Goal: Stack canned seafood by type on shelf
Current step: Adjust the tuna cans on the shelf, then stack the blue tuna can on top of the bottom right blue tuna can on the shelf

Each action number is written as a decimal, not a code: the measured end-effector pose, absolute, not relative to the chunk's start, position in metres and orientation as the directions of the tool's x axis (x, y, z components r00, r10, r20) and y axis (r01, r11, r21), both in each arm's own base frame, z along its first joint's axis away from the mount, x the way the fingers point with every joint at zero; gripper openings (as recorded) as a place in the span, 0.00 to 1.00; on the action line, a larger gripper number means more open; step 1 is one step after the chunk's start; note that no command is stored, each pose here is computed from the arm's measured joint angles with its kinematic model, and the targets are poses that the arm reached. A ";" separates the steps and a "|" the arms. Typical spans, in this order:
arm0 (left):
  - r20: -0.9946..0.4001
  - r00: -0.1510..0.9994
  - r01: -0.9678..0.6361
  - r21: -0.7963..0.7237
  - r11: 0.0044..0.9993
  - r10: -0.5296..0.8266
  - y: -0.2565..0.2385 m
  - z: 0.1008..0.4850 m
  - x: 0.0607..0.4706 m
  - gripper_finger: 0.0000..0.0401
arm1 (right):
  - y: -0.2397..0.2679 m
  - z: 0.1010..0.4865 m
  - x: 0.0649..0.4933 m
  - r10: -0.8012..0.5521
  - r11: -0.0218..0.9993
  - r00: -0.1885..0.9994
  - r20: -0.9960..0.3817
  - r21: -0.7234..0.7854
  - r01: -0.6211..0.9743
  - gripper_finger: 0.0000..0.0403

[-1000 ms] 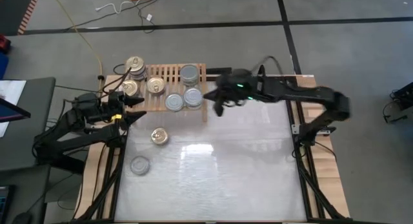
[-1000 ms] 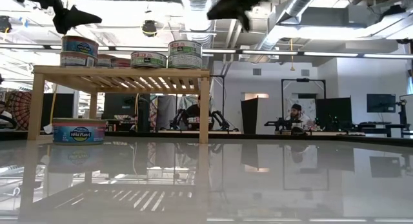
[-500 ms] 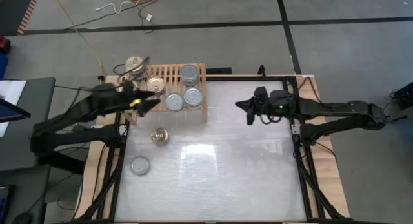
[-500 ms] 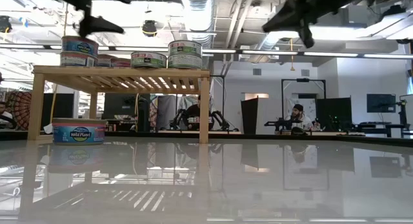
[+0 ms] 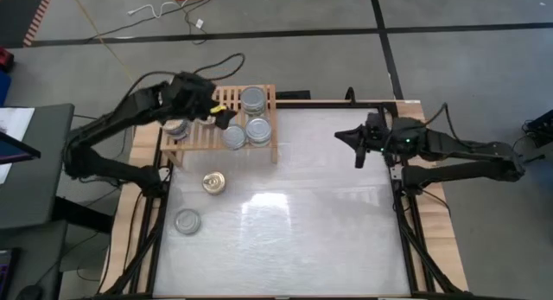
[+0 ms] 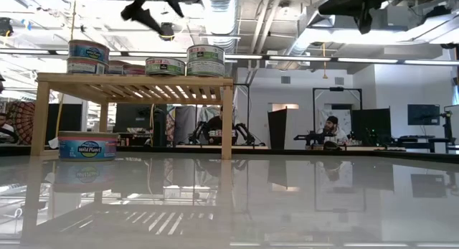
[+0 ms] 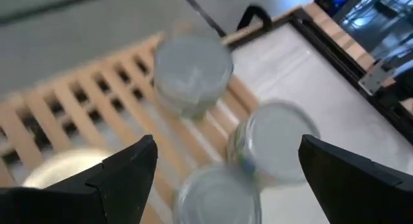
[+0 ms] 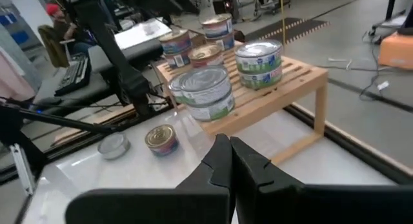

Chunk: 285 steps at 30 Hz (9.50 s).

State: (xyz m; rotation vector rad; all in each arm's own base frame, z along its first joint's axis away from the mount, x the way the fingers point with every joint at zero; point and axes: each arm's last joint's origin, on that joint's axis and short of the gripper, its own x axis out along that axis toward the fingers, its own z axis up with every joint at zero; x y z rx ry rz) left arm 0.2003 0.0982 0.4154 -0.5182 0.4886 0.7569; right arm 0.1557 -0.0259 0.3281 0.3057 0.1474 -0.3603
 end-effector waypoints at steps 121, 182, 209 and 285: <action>-0.932 0.320 -0.357 0.050 0.933 0.172 0.152 0.352 0.258 0.00 | -0.049 0.322 0.179 -0.424 0.808 0.886 -0.188 0.363 0.464 0.06; -0.742 0.584 -0.364 0.122 0.923 0.328 0.228 0.362 0.293 0.00 | -0.051 0.322 0.179 -0.432 0.807 0.881 -0.192 0.354 0.473 0.06; -0.654 0.674 -0.380 0.091 0.921 0.343 0.184 0.413 0.282 0.00 | -0.051 0.321 0.179 -0.432 0.808 0.880 -0.198 0.350 0.475 0.06; -0.646 0.738 -0.341 -0.109 0.934 0.195 0.058 0.433 0.264 0.00 | -0.050 0.307 0.188 -0.350 0.833 0.885 -0.309 0.330 0.444 0.06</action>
